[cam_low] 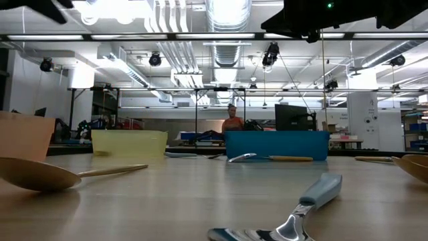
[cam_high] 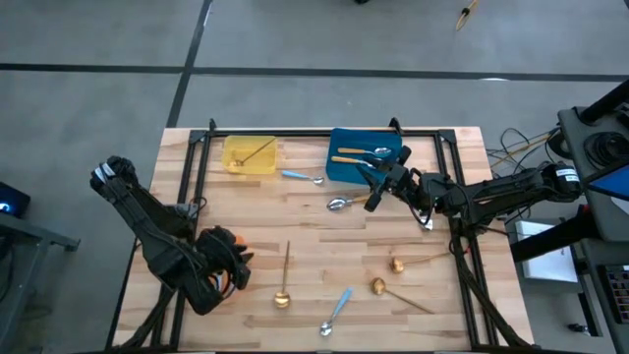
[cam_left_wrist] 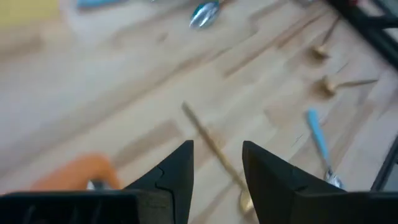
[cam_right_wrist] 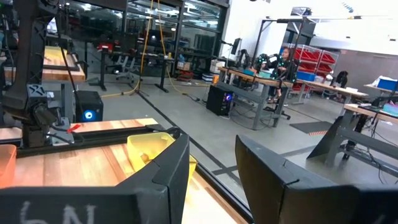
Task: Sort silverware by color (type)
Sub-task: Put the orange spoon into the blue bin
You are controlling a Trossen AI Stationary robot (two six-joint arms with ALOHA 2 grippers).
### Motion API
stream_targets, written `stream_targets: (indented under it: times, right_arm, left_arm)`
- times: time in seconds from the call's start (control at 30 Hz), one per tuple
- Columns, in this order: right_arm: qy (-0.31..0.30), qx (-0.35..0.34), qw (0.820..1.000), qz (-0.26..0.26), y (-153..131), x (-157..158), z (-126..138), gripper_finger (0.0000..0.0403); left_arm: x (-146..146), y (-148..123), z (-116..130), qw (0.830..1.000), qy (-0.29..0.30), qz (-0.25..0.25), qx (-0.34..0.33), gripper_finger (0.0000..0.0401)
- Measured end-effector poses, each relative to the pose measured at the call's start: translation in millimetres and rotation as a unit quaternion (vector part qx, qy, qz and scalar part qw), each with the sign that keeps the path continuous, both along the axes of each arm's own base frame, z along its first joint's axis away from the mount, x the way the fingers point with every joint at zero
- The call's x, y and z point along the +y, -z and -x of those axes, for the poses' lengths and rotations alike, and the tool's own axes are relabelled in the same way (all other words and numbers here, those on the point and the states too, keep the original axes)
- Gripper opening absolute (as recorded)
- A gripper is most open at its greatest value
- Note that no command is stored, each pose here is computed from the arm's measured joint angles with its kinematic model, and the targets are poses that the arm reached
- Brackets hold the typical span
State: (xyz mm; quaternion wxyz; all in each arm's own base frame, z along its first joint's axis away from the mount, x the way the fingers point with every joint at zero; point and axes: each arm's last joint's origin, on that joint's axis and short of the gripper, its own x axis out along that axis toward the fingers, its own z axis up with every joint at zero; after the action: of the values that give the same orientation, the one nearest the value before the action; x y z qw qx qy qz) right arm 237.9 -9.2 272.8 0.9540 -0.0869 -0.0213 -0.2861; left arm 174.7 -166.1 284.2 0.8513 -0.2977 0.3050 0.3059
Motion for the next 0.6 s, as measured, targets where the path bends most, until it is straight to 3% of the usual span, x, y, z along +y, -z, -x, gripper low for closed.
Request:
stream_targets:
  times: [0.33, 0.47, 0.6]
  right_arm:
    - [-0.002, -0.003, 1.000, -0.005, 0, 0, 0, 0.0104]
    - [-0.014, -0.008, 1.000, -0.019, 1, 1, 0, 0.0089]
    - [-0.055, 0.007, 0.996, -0.070, 9, 3, -2, 0.0070]
  left_arm:
    - [-3, -8, -21, 0.976, 0.155, -0.151, -0.006, 0.0083]
    - [-3, -11, -29, 0.955, 0.212, -0.208, 0.003, 0.0068]
    - [-3, -15, -35, 0.927, 0.255, -0.277, 0.011, 0.0049]
